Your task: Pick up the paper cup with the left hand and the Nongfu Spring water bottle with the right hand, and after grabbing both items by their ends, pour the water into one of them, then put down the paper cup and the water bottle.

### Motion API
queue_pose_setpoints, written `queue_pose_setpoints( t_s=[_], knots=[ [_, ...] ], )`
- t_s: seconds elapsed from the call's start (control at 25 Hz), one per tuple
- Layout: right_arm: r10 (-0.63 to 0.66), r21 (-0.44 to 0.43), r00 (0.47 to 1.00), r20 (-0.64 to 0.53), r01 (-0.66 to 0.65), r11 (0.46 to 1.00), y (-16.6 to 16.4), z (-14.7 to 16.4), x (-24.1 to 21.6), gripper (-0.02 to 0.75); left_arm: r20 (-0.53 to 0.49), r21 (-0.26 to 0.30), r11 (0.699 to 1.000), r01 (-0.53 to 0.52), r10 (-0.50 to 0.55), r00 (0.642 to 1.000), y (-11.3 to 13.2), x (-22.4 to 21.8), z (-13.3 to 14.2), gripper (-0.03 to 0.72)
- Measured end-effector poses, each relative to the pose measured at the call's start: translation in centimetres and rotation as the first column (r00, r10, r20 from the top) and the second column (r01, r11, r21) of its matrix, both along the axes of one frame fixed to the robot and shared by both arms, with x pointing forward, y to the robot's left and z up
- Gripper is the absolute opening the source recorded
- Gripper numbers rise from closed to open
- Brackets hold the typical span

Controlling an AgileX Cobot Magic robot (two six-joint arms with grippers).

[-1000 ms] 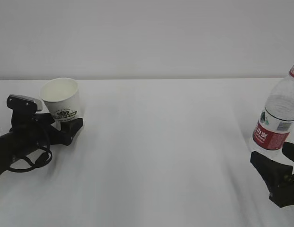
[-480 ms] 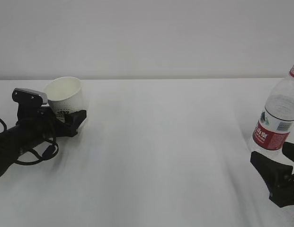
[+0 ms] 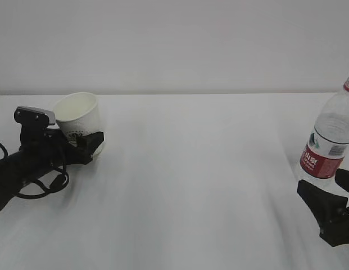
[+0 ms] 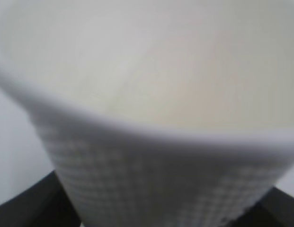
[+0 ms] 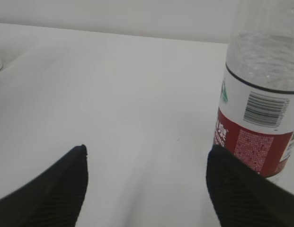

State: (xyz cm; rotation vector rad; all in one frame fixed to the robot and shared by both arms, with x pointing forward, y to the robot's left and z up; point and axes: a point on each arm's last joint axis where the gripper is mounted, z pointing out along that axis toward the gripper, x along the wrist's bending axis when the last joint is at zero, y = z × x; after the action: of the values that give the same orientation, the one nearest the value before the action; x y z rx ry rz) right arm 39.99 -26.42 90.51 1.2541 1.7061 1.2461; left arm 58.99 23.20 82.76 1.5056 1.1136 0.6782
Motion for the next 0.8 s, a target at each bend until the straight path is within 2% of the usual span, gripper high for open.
queue_pose_setpoints(
  t_s=[0.36,0.68,0.8],
  knots=[
    [-0.001,0.001,1.0,0.0,0.001,1.0,0.0,0.0,0.0,0.587,-0.053,-0.005,1.0,-0.019,0.019,0.998,0.7,-3.6,0.4,0.563],
    [-0.001,0.001,1.0,0.0,0.001,1.0,0.0,0.0,0.0,0.587,-0.079,0.059,0.997,-0.043,0.048,0.996,1.3,-6.0,1.6,0.563],
    [-0.001,0.001,1.0,0.0,0.001,1.0,0.0,0.0,0.0,0.587,-0.05,0.07,0.996,-0.059,0.063,0.997,1.5,-6.5,2.9,0.563]
  ],
)
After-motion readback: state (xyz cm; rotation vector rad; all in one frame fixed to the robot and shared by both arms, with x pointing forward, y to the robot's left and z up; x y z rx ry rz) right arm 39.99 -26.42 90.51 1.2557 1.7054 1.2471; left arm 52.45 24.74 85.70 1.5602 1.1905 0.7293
